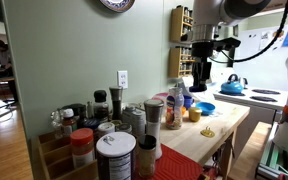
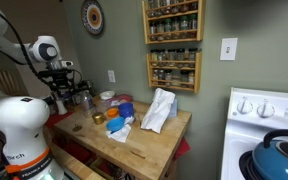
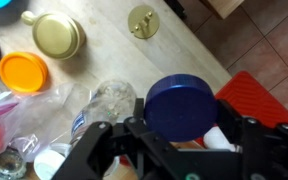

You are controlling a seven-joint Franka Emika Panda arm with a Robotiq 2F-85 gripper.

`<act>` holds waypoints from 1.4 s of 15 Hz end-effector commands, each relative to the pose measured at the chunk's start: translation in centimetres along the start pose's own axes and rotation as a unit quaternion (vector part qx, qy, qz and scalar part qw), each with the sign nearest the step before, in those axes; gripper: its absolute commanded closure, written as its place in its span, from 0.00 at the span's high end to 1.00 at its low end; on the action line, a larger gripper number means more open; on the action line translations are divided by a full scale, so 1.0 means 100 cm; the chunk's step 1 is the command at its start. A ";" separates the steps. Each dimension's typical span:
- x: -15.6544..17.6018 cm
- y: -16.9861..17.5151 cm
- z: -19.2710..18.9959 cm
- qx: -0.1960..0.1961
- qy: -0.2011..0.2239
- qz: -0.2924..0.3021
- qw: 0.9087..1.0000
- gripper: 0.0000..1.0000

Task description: Put the bottle's lid on the countertop

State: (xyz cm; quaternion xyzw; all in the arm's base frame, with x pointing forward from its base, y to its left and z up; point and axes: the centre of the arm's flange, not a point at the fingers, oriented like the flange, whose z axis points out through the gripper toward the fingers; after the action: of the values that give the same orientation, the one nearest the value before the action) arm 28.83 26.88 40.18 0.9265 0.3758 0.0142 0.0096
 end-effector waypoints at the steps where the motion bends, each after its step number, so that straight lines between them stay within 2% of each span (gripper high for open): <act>1: -0.006 -0.027 0.030 0.045 -0.009 0.066 0.997 0.46; 2: -0.004 -0.012 0.010 0.020 -0.009 0.037 0.999 0.71; 4: -0.005 -0.020 0.019 0.033 -0.017 0.050 0.998 0.71; 10: -0.004 -0.020 0.022 0.037 -0.018 0.056 0.998 0.71; 11: -0.004 -0.020 0.022 0.037 -0.018 0.056 0.998 0.46; 15: 0.019 -0.045 0.066 0.084 -0.046 0.075 0.993 0.46; 18: 0.031 -0.058 0.099 0.089 -0.021 0.106 0.990 0.46; 21: 0.044 -0.063 0.128 0.068 0.038 0.129 0.989 0.46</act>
State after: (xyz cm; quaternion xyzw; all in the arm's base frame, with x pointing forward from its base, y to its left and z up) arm 27.50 32.49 30.99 0.9585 0.2769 -0.0121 -0.0664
